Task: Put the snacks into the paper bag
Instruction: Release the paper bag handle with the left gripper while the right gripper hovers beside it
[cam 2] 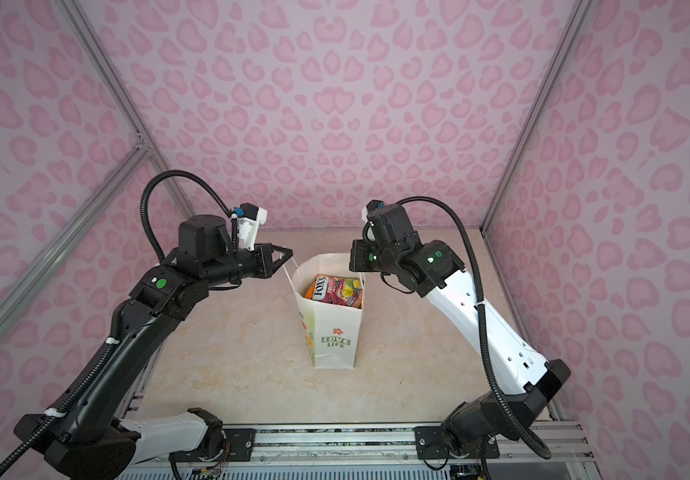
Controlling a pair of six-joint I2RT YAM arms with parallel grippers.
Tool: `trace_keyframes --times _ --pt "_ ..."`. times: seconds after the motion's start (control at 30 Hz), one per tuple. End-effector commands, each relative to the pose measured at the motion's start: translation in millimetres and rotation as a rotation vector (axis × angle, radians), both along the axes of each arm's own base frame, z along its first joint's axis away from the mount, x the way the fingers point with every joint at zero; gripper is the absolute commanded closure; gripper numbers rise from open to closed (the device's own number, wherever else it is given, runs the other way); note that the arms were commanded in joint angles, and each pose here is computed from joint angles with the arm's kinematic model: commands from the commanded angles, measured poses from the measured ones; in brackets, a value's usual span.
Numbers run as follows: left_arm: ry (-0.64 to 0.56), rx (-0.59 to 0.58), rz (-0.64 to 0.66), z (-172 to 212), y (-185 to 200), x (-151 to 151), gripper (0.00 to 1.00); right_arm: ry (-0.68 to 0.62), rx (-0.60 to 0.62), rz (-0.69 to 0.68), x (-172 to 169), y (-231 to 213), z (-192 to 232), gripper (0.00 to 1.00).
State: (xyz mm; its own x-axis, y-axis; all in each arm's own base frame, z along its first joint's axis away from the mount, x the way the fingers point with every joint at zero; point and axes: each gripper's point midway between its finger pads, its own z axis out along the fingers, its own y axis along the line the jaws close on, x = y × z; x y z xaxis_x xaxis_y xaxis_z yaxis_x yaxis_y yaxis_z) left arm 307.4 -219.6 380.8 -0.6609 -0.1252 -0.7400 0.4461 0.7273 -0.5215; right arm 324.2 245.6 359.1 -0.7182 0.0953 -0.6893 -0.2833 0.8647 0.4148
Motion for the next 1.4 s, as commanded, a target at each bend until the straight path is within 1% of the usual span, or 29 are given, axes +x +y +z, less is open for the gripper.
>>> trace_keyframes --times 0.0,0.13,0.3,0.4,0.63,0.73,0.8,0.83,0.93,1.03,1.23,1.27,1.33,1.37 --pt "-0.128 -0.084 0.049 36 -2 19 0.97 -0.082 0.096 0.038 5 11 27 1.0" --pt "-0.104 -0.105 0.031 34 -10 24 0.97 -0.103 0.103 0.044 7 8 33 1.0" --pt "-0.089 -0.117 0.018 33 -16 26 0.97 -0.111 0.144 0.044 16 8 37 1.0" --pt "-0.082 -0.115 0.03 28 -14 23 0.97 -0.092 0.143 0.043 20 9 26 1.0" --pt "-0.021 -0.088 0.073 -10 -6 19 0.97 -0.047 0.151 0.026 21 6 0 1.0" --pt "-0.007 -0.08 0.082 -18 -5 19 0.97 -0.01 0.156 0.02 22 7 -14 1.0" --pt "-0.007 -0.075 0.094 -19 -3 20 0.95 -0.004 0.161 0.013 22 6 -18 0.94" --pt "-0.008 -0.071 0.103 -20 -1 20 0.93 -0.007 0.165 0.013 22 6 -18 0.89" --pt "-0.014 -0.062 0.12 -19 3 21 0.78 -0.01 0.17 0.009 23 5 -15 0.77" --pt "-0.016 -0.057 0.124 -18 4 21 0.67 -0.013 0.175 0.011 23 6 -13 0.65" --pt "-0.023 -0.033 0.152 -20 12 17 0.48 -0.007 0.176 0.012 24 7 -14 0.53" --pt "-0.026 -0.027 0.155 -20 14 16 0.43 -0.01 0.175 0.011 24 7 -13 0.51" --pt "-0.033 -0.016 0.154 -19 17 13 0.27 -0.013 0.176 0.011 24 6 -11 0.45" --pt "-0.037 -0.011 0.152 -19 18 11 0.0 -0.016 0.176 0.007 24 5 -11 0.42"
